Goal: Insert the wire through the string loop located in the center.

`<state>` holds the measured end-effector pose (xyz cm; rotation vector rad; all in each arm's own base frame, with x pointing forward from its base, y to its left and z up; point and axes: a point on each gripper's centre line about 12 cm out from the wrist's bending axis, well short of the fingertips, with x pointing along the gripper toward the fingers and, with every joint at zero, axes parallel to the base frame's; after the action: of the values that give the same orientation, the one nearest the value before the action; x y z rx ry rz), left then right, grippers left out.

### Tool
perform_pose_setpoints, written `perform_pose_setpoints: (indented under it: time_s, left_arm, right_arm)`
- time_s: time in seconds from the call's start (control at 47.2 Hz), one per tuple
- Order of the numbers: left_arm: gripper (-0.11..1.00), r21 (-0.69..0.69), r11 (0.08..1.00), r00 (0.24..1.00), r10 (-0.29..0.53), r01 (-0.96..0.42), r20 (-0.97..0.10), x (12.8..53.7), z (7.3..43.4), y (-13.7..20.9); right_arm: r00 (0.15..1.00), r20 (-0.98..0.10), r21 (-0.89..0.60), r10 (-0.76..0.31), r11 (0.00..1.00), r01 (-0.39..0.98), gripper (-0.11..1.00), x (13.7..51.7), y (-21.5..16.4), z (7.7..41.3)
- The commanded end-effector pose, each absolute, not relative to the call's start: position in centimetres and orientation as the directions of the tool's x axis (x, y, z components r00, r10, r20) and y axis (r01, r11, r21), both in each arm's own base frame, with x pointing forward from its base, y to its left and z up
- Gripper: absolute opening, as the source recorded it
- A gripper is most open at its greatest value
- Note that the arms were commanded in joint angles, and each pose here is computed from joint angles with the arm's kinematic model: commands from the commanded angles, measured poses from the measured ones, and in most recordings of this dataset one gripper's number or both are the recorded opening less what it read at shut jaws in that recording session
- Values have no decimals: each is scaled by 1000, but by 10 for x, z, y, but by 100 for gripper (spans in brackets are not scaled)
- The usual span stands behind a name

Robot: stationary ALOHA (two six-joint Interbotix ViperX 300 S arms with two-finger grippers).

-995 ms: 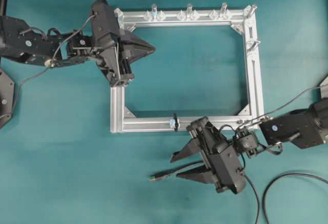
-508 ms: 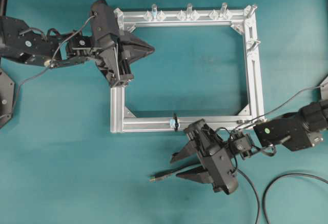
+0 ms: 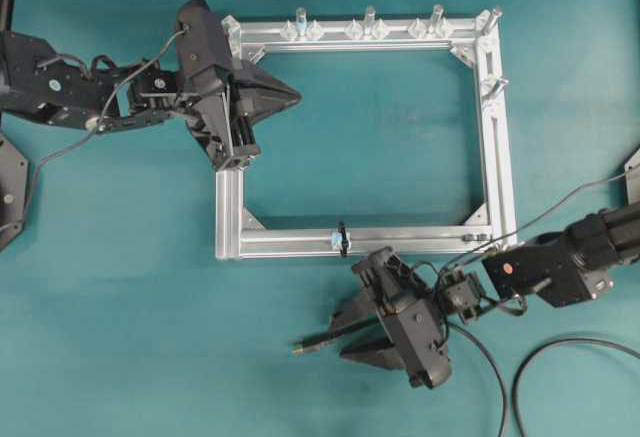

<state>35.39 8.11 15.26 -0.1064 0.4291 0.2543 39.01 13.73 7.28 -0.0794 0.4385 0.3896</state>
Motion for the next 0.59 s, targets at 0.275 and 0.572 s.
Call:
perform_pose_setpoints:
  time_s: [0.275, 0.572]
  left_arm:
    - [0, -47, 964, 887, 220, -260, -406, 355, 163, 81]
    - [0, -47, 965, 887, 218, -259, -407, 355, 163, 80]
  right_arm:
    - [825, -445, 2, 349, 921, -389, 51, 391, 139, 78]
    - [810, -479, -2, 339, 922, -387, 23, 391, 139, 74]
